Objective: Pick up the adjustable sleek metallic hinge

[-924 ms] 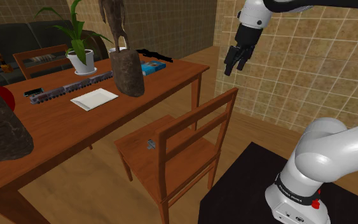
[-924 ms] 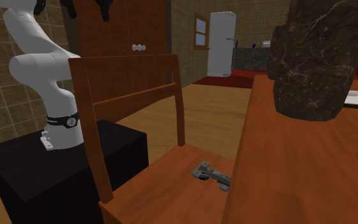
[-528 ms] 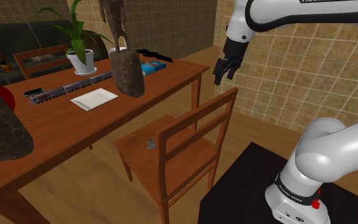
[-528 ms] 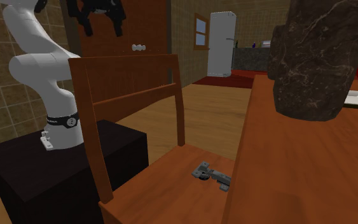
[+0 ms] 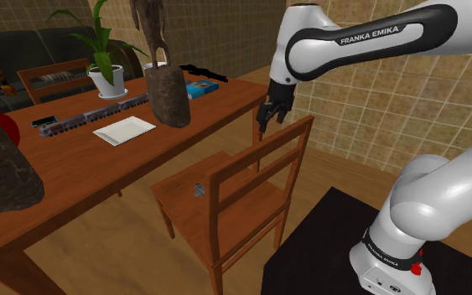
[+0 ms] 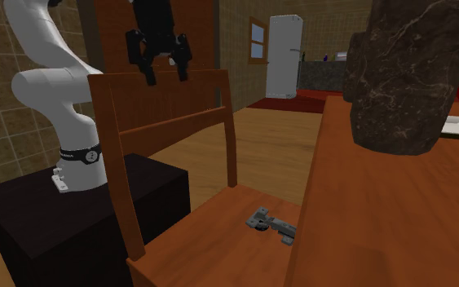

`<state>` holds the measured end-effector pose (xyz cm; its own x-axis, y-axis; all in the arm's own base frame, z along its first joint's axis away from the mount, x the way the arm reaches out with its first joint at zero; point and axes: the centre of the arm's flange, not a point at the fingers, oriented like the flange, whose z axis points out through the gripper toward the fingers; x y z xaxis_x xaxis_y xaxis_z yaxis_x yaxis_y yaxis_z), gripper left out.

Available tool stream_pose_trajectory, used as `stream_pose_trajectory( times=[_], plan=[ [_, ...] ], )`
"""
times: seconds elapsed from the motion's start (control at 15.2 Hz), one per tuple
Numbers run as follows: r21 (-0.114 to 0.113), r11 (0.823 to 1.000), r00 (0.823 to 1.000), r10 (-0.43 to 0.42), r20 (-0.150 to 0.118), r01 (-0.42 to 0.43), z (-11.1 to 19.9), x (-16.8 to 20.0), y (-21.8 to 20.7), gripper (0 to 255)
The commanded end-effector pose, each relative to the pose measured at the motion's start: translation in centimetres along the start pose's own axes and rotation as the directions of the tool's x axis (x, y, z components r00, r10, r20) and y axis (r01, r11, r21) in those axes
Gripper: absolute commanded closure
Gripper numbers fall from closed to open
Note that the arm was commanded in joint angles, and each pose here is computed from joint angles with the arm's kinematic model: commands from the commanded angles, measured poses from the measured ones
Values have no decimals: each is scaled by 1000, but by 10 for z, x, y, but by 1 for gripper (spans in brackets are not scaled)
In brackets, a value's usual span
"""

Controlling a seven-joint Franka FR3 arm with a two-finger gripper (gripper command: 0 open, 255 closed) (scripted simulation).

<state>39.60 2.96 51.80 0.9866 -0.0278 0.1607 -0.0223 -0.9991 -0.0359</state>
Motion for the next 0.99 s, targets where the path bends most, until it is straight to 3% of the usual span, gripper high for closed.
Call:
stream_pose_trajectory(
  times=[0.0,0.92],
  plan=[
    [-2,1000,1000,3,2,-3,28,12,-10,0],
    [-17,1000,1000,16,26,-16,189,88,-67,0]
  ],
)
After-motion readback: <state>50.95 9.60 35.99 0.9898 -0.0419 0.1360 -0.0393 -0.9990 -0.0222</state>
